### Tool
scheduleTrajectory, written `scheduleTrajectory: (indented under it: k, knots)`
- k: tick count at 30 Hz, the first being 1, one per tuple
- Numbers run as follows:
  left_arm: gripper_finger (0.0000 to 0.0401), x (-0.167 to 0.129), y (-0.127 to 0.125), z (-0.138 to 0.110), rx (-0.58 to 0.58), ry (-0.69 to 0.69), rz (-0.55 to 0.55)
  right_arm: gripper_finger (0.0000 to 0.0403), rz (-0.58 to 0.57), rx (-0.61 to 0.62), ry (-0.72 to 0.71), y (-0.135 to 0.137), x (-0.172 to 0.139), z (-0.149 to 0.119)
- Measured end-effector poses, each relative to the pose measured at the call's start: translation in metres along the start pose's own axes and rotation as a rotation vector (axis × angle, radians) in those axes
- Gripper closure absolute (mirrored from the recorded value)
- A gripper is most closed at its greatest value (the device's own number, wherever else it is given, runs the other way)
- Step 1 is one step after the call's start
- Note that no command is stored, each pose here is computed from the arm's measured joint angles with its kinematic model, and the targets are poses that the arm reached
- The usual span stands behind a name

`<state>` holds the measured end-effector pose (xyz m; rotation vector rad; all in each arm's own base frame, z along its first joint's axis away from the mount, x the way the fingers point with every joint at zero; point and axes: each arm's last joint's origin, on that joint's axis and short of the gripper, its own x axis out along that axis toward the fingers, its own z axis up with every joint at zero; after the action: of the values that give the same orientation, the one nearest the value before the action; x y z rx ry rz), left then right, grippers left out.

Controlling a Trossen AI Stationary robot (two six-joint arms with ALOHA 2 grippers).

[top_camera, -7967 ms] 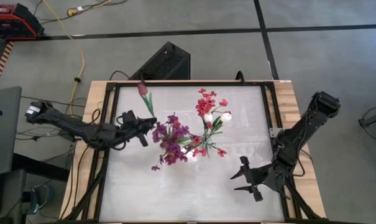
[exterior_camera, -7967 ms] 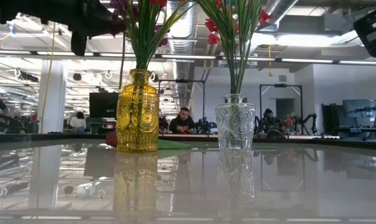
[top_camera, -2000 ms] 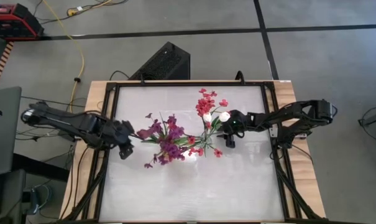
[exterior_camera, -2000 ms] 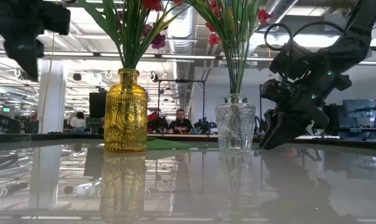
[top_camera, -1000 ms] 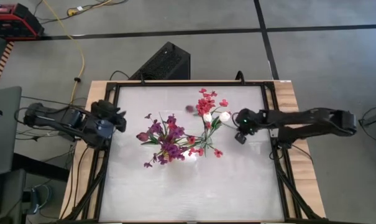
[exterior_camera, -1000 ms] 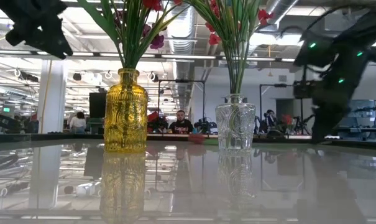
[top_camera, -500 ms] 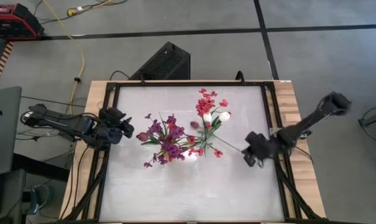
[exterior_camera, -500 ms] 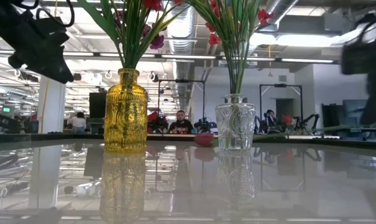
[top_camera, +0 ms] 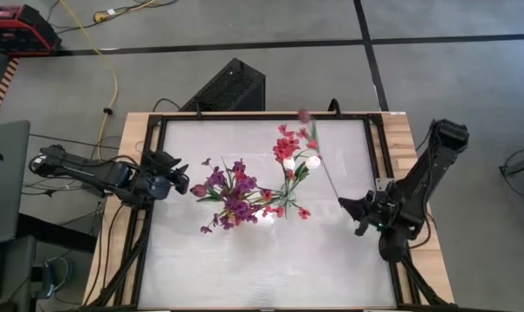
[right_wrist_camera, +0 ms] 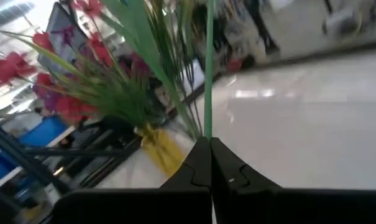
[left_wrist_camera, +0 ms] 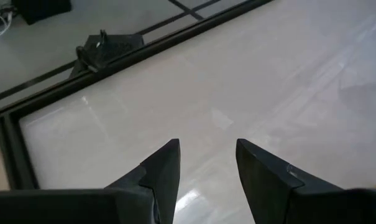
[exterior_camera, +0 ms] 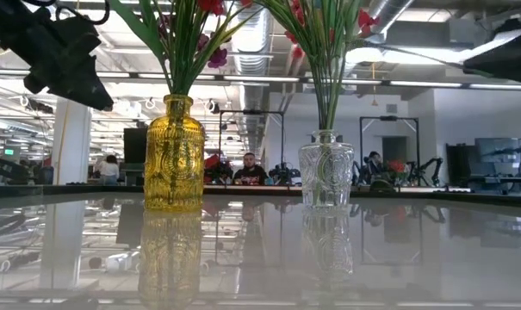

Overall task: Sort flowers into vase by color
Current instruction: Put the violet tulip into the yellow vase

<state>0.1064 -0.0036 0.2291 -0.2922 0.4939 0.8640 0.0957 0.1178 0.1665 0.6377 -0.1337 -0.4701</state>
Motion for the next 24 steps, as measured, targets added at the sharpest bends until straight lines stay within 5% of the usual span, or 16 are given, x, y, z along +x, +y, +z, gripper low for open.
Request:
scheduleTrajectory:
  k: [12, 24]
  knots:
    - [0.0255, 0.0, -0.002, 0.0, -0.032, 0.013, -0.028, 0.0385, -0.083, -0.396, -0.068, 0.056, 0.015, 0.026]
    - [0.0255, 0.0, -0.002, 0.001, -0.052, 0.008, -0.026, 0.0385, -0.225, -0.827, -0.077, 0.142, 0.039, 0.118]
